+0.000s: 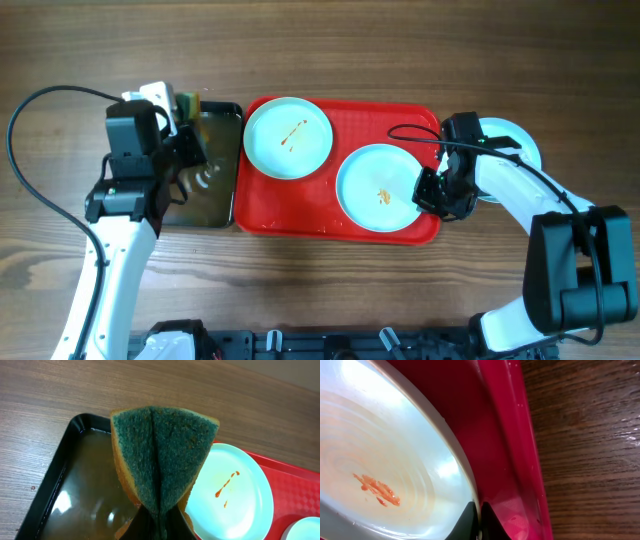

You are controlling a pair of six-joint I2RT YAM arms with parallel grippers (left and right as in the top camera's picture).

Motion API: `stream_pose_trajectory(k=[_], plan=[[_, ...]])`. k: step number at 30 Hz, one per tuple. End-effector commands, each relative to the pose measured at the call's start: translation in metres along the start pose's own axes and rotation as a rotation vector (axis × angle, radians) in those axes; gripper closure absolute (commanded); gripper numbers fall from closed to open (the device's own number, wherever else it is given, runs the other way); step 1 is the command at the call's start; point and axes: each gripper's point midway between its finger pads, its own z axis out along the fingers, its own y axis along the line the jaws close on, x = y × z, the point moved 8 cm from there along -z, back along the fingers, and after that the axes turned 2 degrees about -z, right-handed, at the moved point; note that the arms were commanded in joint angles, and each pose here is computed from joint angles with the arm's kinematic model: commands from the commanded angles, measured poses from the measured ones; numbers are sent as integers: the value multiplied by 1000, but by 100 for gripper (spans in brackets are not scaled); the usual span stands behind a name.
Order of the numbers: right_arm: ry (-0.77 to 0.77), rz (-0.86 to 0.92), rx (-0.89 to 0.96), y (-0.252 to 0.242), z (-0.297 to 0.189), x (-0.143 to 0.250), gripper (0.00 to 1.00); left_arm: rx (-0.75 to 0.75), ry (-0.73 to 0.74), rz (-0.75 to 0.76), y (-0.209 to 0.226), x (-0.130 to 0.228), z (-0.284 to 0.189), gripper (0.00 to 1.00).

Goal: Clean dirty plates on tray and stack at the side
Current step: 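Lift the sponge with the left gripper and scrub the held plate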

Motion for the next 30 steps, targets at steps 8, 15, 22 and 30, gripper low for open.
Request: stream_pose_trajectory(k=[8, 15, 22, 30], plan=[[-4, -17, 34, -4, 1, 4, 96, -1, -37, 6, -2, -6, -7, 96], [-7, -18, 32, -4, 1, 3, 96, -21, 173, -71, 6, 27, 23, 96], [-6, -39, 33, -4, 1, 3, 96, 10, 481, -175, 9, 75, 56, 96], [-7, -40, 32, -4, 1, 3, 96, 463, 493, -190, -42, 64, 45, 96]])
